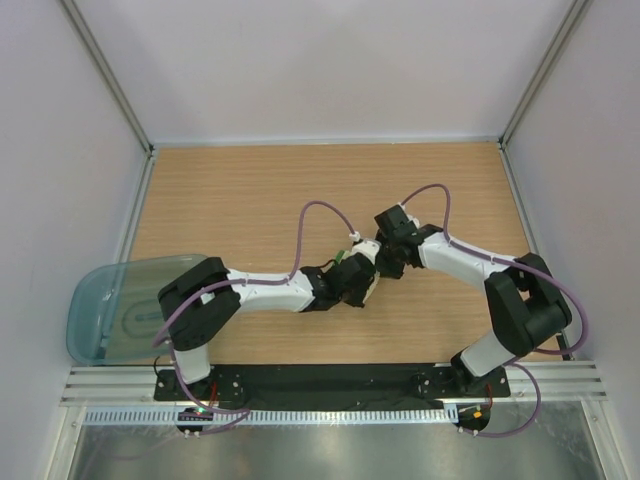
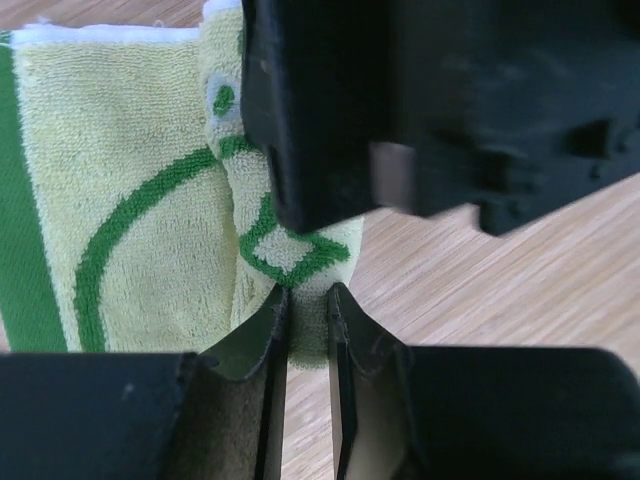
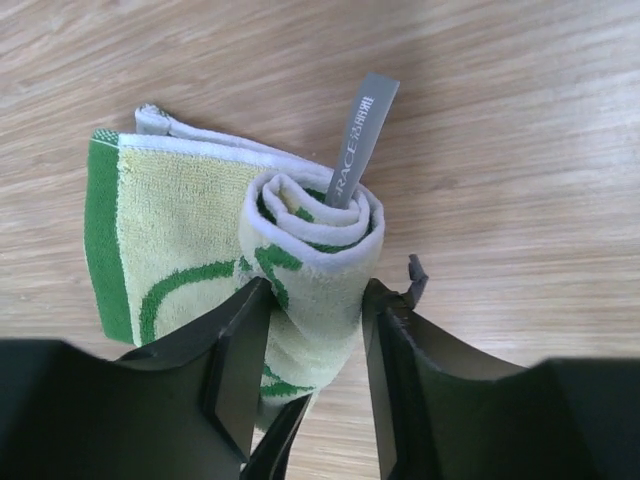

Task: Roll the towels
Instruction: Roll the towel

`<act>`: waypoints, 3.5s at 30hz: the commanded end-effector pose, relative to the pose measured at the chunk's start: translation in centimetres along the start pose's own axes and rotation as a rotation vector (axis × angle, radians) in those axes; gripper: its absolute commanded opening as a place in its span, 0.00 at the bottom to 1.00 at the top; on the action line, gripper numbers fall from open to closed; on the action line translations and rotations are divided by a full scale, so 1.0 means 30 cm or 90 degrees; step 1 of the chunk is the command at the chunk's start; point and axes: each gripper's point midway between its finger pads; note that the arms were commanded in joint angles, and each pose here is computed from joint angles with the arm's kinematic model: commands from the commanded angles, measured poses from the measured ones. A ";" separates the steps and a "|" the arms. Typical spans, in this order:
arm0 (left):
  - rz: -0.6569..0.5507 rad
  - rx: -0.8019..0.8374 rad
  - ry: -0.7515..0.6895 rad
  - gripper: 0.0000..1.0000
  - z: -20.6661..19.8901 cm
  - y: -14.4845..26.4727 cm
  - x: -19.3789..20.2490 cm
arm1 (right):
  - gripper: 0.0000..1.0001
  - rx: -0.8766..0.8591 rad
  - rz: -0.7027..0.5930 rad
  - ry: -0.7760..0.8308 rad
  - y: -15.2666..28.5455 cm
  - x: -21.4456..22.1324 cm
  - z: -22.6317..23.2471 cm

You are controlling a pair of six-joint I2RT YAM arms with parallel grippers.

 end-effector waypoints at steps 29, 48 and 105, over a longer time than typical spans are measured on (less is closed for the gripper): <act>0.168 0.230 0.509 0.00 0.187 -0.046 0.178 | 0.58 -0.425 -0.037 -0.079 0.099 -0.134 0.062; 0.197 0.302 0.557 0.00 0.169 -0.067 0.182 | 0.55 -0.441 -0.039 -0.075 -0.049 -0.040 0.066; 0.006 -0.046 -0.117 0.44 -0.108 0.148 -0.068 | 0.01 -0.050 0.032 0.003 -0.001 0.099 -0.009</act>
Point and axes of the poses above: each gripper's point midway between its finger pads, its own y axis back along the fingers, its own z axis along the line the jaws close on, x = y × z, and after that the axes turned 1 degree about -y, right-handed
